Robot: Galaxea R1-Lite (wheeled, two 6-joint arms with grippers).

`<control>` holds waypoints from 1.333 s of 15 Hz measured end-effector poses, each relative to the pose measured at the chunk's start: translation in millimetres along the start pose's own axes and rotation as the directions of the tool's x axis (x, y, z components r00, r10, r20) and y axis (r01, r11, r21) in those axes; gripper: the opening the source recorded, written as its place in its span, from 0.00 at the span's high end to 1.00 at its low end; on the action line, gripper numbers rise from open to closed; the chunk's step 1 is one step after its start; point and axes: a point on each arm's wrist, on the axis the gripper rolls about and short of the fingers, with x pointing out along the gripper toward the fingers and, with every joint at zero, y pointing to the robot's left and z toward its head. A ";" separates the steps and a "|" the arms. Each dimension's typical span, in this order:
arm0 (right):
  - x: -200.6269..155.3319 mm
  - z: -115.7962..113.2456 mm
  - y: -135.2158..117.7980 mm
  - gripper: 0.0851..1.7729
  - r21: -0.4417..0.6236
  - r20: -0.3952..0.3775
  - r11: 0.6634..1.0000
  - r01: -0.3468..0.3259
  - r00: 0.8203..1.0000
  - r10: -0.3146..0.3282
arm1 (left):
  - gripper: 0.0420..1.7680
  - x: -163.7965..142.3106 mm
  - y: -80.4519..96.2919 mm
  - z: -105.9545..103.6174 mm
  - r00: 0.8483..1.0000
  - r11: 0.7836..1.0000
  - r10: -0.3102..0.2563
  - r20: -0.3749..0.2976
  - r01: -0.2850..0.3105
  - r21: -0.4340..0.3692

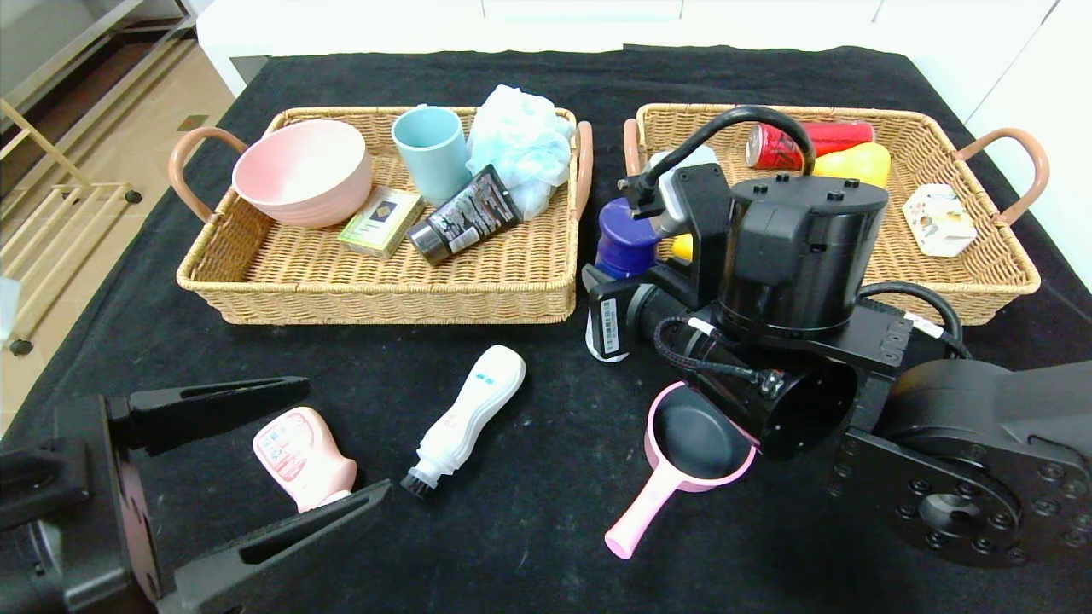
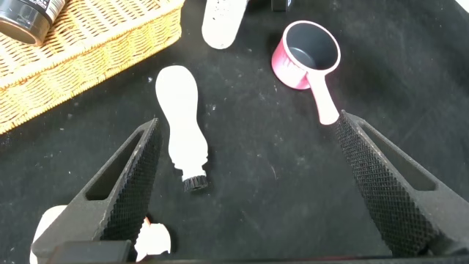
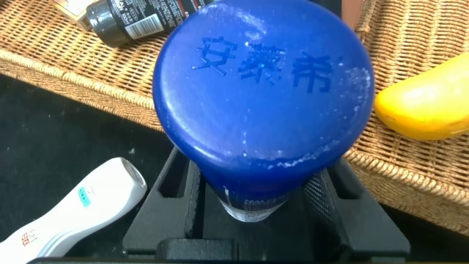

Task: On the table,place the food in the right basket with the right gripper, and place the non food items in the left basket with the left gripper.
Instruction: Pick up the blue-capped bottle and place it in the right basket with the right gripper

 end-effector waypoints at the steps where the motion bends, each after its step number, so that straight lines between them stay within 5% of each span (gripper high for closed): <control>1: 0.1 -0.2 -0.1 0.56 -0.001 -0.001 1.000 0.000 1.000 0.000 | 0.03 -0.1 0.0 0.0 1.000 1.000 0.000 0.000 0.000 0.000; 6: -6.5 6.0 -0.2 0.56 -0.009 -0.005 1.000 -0.008 1.000 0.008 | 0.03 0.0 -0.2 -0.6 1.000 1.000 -0.001 -0.001 0.001 0.013; 12: -35.9 43.1 -1.8 0.56 -0.010 0.062 0.999 -0.039 0.997 0.040 | 0.03 0.1 -0.3 -0.8 1.000 1.000 -0.001 0.001 0.001 0.014; 20: -29.1 78.9 -35.2 0.56 0.013 0.125 0.998 0.057 0.990 -0.058 | 0.03 0.7 -0.1 -1.5 1.000 1.000 0.000 -0.003 0.000 0.014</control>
